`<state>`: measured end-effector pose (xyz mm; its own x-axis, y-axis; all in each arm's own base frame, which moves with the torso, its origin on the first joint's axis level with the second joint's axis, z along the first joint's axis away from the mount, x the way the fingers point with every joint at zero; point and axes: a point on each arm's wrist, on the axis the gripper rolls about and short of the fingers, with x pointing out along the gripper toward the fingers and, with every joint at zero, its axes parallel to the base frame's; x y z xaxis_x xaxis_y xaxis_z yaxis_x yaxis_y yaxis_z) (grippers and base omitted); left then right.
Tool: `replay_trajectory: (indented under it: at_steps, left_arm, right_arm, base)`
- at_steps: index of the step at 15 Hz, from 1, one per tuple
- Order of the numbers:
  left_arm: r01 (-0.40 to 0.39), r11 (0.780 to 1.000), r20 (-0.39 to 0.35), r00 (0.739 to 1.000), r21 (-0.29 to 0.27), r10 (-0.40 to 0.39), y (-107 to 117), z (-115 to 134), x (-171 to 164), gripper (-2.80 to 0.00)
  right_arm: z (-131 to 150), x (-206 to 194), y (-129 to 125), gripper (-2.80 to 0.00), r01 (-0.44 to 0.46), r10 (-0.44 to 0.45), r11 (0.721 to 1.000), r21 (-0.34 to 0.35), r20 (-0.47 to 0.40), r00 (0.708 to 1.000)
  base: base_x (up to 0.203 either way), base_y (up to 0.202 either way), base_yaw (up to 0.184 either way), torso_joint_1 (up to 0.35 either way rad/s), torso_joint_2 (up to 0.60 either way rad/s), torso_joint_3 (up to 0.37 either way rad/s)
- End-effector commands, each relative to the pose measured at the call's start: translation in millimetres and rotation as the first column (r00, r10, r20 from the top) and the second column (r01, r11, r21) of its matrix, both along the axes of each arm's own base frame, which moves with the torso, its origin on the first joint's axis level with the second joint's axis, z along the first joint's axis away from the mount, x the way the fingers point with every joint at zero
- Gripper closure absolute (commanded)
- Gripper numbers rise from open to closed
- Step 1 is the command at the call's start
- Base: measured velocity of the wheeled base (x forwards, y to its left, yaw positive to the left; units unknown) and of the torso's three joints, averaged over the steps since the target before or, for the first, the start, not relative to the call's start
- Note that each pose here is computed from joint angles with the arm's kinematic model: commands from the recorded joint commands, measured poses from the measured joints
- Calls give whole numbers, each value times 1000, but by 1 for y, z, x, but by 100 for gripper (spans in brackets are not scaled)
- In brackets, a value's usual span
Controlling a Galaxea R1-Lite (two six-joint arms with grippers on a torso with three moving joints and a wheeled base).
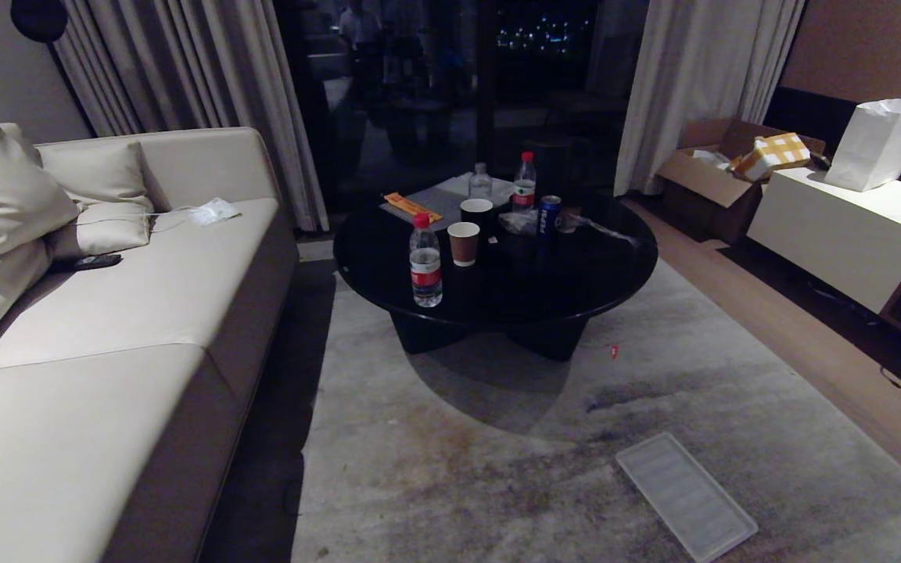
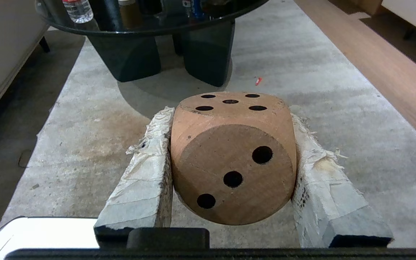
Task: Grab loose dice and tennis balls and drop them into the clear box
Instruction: Put the toys in the box
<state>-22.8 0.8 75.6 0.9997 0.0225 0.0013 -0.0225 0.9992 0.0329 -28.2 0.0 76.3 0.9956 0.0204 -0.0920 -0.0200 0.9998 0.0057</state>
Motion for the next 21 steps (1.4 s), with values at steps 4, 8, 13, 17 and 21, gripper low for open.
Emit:
replay_trajectory:
  at_steps: [4, 8, 13, 17, 21]
  left_arm:
    - [-1, 1000, -3, 1000, -1, 1, 0, 0, 0, 0]
    - [-1, 1000, -3, 1000, -1, 1, 0, 0, 0, 0]
    - [-1, 1000, -3, 1000, -1, 1, 0, 0, 0, 0]
    - [-1, 1000, -3, 1000, -2, 1, 0, 0, 0, 0]
    - [-2, 1000, -4, 1000, -4, 2, 0, -1, 0, 0]
  right_arm:
    - [0, 0, 0, 0, -1, 1, 1000, 2, -4, 1000]
    - [0, 0, 0, 0, -1, 1, 1000, 2, -4, 1000]
    - [0, 0, 0, 0, -1, 1, 1000, 1, -5, 1000]
    - [0, 0, 0, 0, -1, 1, 1000, 1, -5, 1000]
    - [0, 0, 0, 0, -1, 1, 1000, 2, -3, 1000]
  base:
    - [0, 0, 0, 0, 0, 0]
    - [3, 7, -131, 5, 2, 1]
    - [-1, 10, -162, 4, 5, 1]
    - [0, 11, -162, 0, 6, 3]
    - [1, 11, -164, 1, 1, 2]
